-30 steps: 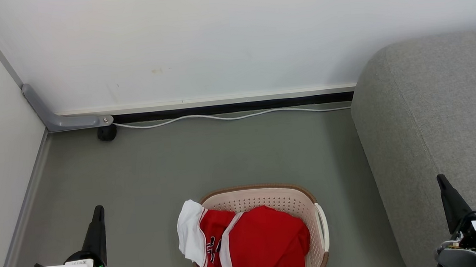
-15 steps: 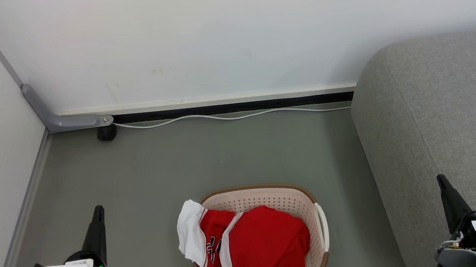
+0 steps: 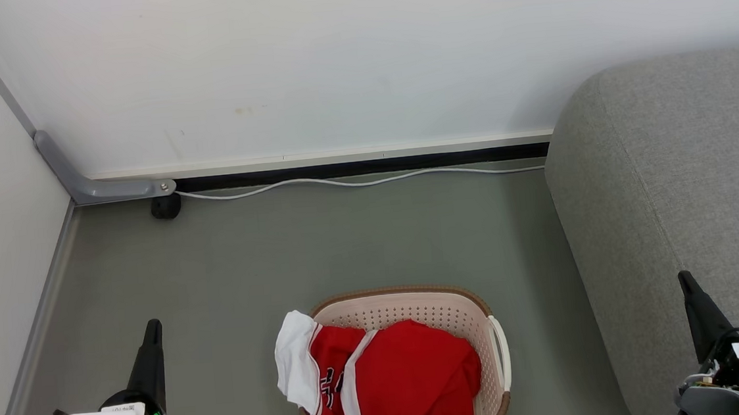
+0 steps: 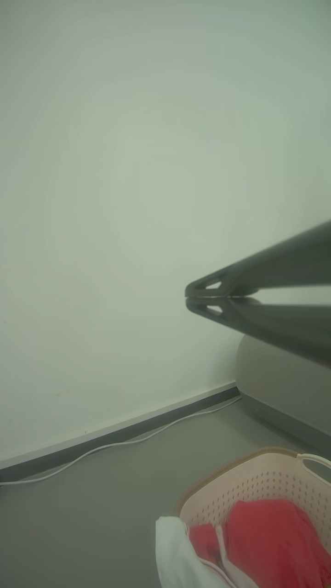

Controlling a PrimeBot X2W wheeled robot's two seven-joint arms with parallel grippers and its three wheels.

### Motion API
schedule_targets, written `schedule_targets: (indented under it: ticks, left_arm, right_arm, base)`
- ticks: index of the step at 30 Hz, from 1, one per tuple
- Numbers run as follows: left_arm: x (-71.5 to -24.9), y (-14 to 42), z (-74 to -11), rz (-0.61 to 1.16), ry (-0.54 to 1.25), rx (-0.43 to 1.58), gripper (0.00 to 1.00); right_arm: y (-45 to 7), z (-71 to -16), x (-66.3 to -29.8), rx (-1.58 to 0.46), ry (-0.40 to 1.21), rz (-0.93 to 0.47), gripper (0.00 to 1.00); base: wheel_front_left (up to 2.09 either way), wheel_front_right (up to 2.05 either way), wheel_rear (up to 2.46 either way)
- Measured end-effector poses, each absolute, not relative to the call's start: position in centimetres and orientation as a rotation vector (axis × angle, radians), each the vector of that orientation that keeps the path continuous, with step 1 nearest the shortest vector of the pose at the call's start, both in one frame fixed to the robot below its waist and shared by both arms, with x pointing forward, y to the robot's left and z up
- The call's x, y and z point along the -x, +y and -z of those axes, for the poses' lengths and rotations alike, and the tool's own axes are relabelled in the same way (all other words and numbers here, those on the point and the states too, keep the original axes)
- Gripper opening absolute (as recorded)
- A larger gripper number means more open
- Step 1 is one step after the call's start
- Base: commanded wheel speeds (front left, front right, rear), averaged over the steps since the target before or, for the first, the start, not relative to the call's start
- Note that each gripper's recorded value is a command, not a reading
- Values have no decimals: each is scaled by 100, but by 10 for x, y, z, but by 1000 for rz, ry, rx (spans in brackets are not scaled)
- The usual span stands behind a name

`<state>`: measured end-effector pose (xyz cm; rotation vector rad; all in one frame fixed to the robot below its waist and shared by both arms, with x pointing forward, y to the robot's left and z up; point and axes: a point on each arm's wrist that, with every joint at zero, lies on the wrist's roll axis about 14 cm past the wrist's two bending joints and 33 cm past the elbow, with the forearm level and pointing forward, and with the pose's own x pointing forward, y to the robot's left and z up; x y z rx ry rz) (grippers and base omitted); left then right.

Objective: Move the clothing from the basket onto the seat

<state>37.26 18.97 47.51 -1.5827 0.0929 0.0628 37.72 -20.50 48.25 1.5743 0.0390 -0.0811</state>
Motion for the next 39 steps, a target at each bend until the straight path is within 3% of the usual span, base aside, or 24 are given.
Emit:
schedule_targets:
  ticks: [39]
  left_arm:
    - [-373, 190, -475, -63, 93, 1583, 0]
  right_arm:
    - [-205, -482, -377, -1574, 39, 81, 0]
  base:
    - [0, 0, 0]
